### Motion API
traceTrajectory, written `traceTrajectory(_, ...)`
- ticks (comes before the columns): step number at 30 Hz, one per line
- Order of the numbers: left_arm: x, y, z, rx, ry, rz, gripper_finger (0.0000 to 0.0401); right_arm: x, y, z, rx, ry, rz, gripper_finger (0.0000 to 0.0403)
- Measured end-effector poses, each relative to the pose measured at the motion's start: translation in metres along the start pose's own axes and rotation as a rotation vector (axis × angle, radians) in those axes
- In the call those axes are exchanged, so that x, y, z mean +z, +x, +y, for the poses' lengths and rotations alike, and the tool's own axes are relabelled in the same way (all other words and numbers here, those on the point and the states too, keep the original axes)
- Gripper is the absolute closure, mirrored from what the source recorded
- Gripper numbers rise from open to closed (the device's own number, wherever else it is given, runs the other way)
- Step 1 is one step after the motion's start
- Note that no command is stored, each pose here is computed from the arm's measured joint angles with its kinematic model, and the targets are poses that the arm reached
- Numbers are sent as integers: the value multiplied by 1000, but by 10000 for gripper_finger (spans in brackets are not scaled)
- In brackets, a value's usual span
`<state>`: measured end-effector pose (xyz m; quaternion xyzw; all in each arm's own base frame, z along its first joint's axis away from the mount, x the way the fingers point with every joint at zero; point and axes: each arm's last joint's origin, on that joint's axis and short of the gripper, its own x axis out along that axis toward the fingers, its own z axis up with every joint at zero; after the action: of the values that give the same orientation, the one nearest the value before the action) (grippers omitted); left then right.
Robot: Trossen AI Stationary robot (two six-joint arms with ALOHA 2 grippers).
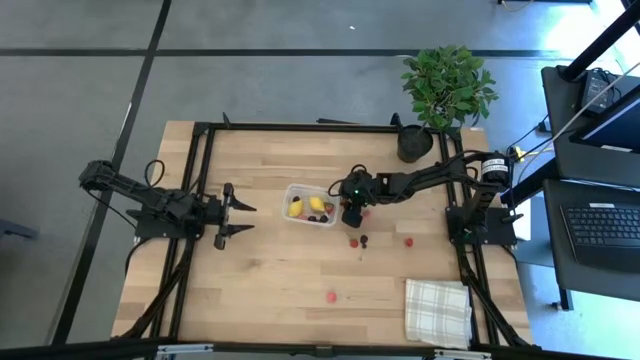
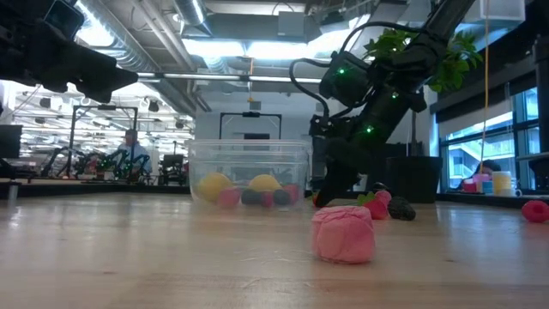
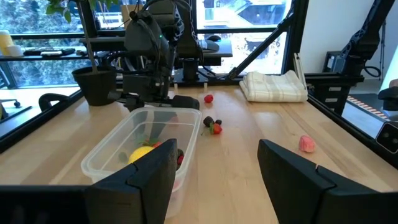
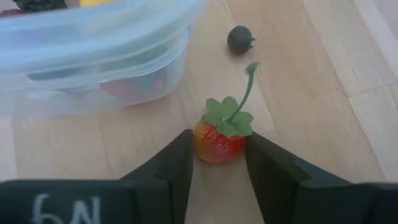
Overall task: Pick and placing Produce into tupperware
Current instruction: Put the top strawberry into the transparent bin
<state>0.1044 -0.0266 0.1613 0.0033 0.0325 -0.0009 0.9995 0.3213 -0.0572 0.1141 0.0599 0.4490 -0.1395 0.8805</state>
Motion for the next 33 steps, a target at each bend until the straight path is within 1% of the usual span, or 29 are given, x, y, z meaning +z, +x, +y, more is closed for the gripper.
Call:
traceTrajectory(10,0,0,0,0,0,0,183,0,0,0,-4,5,0,267)
traceTrajectory(15,0,0,0,0,-1,0,183,0,0,0,-7,29,3,267)
traceTrajectory(24,0,0,0,0,-2,0,183,-2,-1,0,12,29,24,268)
traceTrajectory(29,-1,0,0,0,0,8,183,-3,-13,-1,12,31,59,268)
traceTrajectory(33,-1,0,0,0,1,13,183,5,-31,-2,16,47,16,268)
